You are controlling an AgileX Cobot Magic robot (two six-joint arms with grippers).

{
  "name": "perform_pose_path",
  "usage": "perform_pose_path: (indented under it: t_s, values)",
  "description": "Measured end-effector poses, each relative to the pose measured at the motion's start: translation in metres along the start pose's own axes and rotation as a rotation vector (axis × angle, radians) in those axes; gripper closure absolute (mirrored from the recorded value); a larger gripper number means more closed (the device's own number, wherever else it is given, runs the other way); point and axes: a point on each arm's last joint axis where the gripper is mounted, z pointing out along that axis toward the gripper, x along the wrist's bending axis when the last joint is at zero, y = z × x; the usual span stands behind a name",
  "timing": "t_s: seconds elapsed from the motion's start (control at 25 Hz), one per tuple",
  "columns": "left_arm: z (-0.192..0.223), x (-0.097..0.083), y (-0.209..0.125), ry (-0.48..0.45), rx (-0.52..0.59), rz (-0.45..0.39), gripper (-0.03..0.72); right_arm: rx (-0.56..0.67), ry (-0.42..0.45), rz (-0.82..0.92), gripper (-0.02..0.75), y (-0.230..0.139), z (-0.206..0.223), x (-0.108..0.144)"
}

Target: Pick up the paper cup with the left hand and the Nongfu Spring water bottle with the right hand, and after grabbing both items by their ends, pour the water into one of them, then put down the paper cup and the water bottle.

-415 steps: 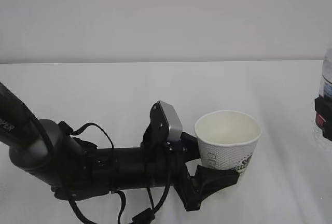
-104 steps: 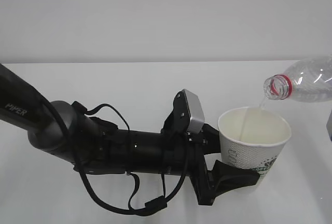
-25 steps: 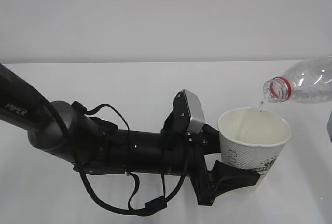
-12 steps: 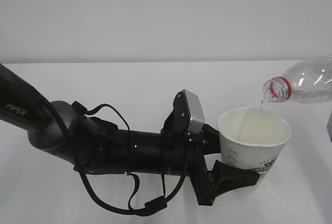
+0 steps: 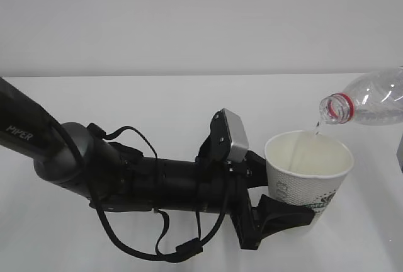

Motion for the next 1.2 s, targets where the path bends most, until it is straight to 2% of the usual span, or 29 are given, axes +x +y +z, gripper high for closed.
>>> perform_pose_path:
  t_s: [1.2]
  values:
    - [0.0, 0.0, 0.0, 0.0, 0.0, 0.0, 0.171, 0.0, -0.002, 0.0, 0.298, 0.0, 0.0, -0.0002]
